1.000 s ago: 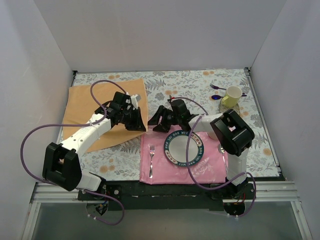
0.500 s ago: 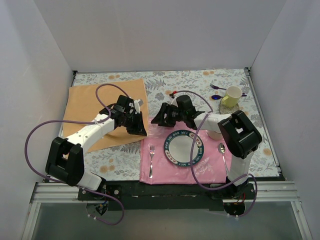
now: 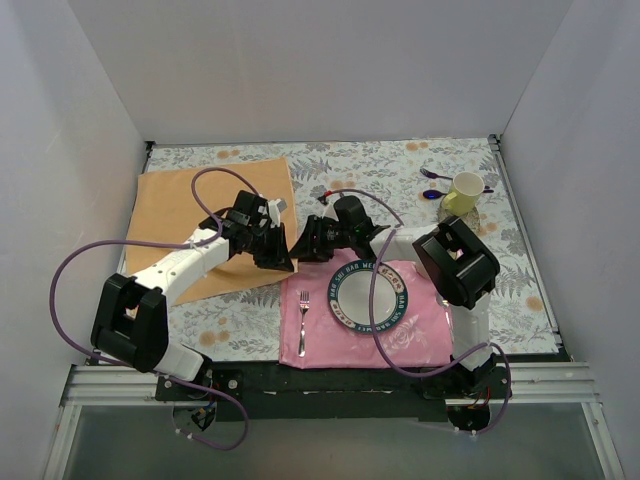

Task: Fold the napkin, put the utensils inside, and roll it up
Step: Fold the napkin

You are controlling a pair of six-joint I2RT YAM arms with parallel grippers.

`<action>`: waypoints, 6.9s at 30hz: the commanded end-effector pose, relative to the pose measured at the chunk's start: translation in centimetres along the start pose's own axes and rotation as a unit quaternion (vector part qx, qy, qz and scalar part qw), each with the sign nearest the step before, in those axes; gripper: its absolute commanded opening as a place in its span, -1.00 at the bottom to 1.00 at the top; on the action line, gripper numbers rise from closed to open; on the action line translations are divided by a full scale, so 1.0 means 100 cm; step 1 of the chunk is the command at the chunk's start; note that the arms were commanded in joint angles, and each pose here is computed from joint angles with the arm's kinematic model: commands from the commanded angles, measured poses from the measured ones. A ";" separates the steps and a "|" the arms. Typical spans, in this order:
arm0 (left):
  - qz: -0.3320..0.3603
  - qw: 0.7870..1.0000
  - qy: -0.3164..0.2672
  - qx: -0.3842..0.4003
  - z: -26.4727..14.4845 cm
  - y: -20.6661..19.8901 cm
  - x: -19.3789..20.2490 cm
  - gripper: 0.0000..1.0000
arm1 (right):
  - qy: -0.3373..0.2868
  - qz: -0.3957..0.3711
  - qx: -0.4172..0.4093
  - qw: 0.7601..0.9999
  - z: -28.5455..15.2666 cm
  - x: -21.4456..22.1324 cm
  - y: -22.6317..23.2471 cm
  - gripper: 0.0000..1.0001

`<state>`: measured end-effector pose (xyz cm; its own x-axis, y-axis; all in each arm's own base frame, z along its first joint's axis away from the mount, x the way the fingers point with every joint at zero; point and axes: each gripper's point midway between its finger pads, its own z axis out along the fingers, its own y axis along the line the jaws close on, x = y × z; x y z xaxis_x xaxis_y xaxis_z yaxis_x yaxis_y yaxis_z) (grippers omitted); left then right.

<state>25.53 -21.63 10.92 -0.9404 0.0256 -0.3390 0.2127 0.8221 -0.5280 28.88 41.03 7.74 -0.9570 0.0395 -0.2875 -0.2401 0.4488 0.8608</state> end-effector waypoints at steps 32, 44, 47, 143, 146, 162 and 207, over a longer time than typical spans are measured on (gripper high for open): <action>-0.516 0.709 -0.315 -0.364 -0.182 0.216 0.034 0.96 | 0.026 -0.151 0.009 0.988 -0.011 -0.006 0.012 -0.32; -0.600 0.545 -0.332 -0.482 -0.221 0.302 0.073 0.95 | -0.010 -0.240 0.025 0.970 -0.061 -0.008 0.043 0.09; -0.611 0.526 -0.304 -0.507 -0.210 0.317 0.089 0.94 | -0.016 -0.246 0.025 0.969 -0.069 -0.009 0.048 0.07; -0.092 0.878 -0.334 -0.331 -0.028 0.220 -0.284 -1.00 | -0.028 -0.179 0.102 0.978 -0.107 -0.037 -0.018 -0.03; -0.081 0.884 -0.340 -0.309 -0.024 0.208 -0.298 -1.00 | -0.026 -0.171 0.104 0.979 -0.106 -0.038 -0.024 -0.03; -0.058 0.914 -0.345 -0.205 0.010 0.169 -0.338 -1.00 | -0.019 -0.155 0.113 0.981 -0.103 -0.037 -0.034 -0.03; -0.037 0.926 -0.353 -0.132 0.048 0.136 -0.377 -1.00 | -0.013 -0.139 0.114 0.984 -0.098 -0.037 -0.040 -0.05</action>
<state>64.22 -13.27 9.42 -0.5733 -0.3258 -0.7518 -0.0448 0.9286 -0.3683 30.61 29.73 8.22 -0.8706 -0.1038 -0.4810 -0.4246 0.6525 0.6276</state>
